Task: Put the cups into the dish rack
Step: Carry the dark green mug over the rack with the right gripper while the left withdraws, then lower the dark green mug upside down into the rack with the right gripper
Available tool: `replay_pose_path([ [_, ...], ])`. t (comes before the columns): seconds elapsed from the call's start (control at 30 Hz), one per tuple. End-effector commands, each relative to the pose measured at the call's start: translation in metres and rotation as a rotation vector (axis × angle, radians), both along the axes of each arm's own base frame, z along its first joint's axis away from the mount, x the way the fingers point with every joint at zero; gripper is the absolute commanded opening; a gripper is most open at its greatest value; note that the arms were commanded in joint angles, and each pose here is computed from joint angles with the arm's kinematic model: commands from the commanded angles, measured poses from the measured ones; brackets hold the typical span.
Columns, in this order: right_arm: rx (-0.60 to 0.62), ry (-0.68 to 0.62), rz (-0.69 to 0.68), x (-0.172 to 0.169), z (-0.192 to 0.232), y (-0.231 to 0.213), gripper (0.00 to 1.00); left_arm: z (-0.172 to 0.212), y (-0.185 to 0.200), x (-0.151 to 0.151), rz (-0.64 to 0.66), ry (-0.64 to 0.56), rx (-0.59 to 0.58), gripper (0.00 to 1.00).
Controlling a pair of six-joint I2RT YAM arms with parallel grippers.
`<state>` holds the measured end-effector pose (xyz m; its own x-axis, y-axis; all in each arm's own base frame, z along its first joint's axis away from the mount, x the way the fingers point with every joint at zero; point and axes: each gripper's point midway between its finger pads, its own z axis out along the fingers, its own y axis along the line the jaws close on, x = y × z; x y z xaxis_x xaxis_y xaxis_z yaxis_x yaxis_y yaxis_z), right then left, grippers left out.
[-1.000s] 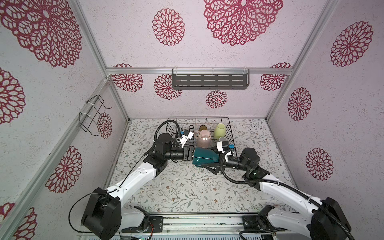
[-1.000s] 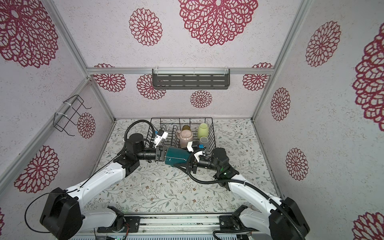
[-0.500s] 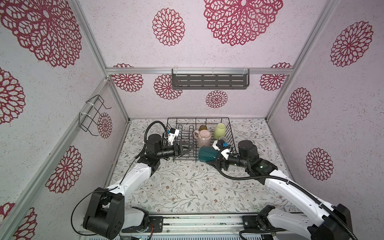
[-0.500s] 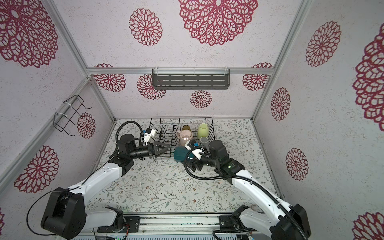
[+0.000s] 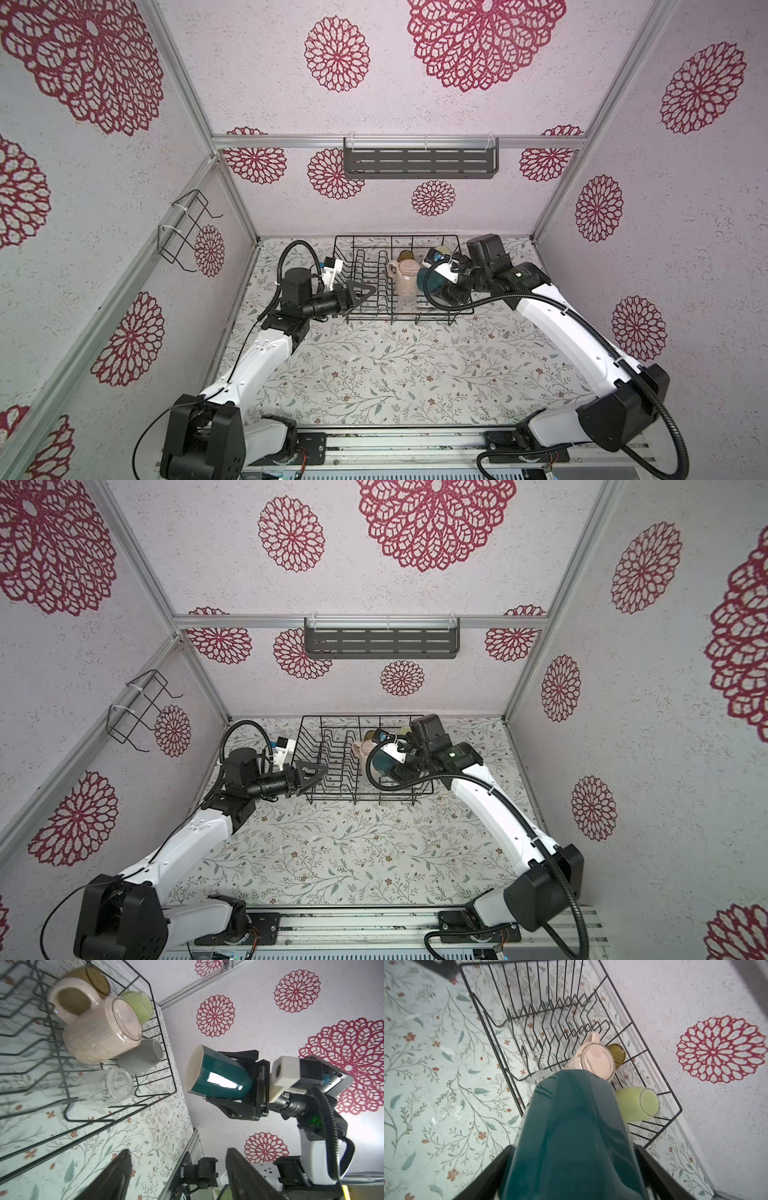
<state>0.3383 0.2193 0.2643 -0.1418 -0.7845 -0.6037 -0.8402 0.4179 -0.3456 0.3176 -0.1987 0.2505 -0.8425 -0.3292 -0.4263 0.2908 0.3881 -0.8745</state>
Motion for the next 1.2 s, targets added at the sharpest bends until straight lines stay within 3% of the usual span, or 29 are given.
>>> replay_pose_path([
  [0.0,-0.123,-0.014,0.020,0.006,0.007,-0.013,0.39,0.003,0.024,0.004,0.096,-0.020,0.088,0.75],
  [0.17,-0.231,0.054,0.018,0.024,-0.012,-0.013,0.37,-0.001,0.048,0.008,0.203,-0.010,0.153,0.74],
  [0.47,-0.407,0.134,0.093,0.034,-0.055,-0.017,0.36,-0.004,0.058,0.002,0.241,0.004,0.209,0.75],
  [1.17,-0.530,0.287,0.209,0.039,-0.120,-0.012,0.46,-0.005,0.069,-0.002,0.257,0.013,0.244,0.76],
])
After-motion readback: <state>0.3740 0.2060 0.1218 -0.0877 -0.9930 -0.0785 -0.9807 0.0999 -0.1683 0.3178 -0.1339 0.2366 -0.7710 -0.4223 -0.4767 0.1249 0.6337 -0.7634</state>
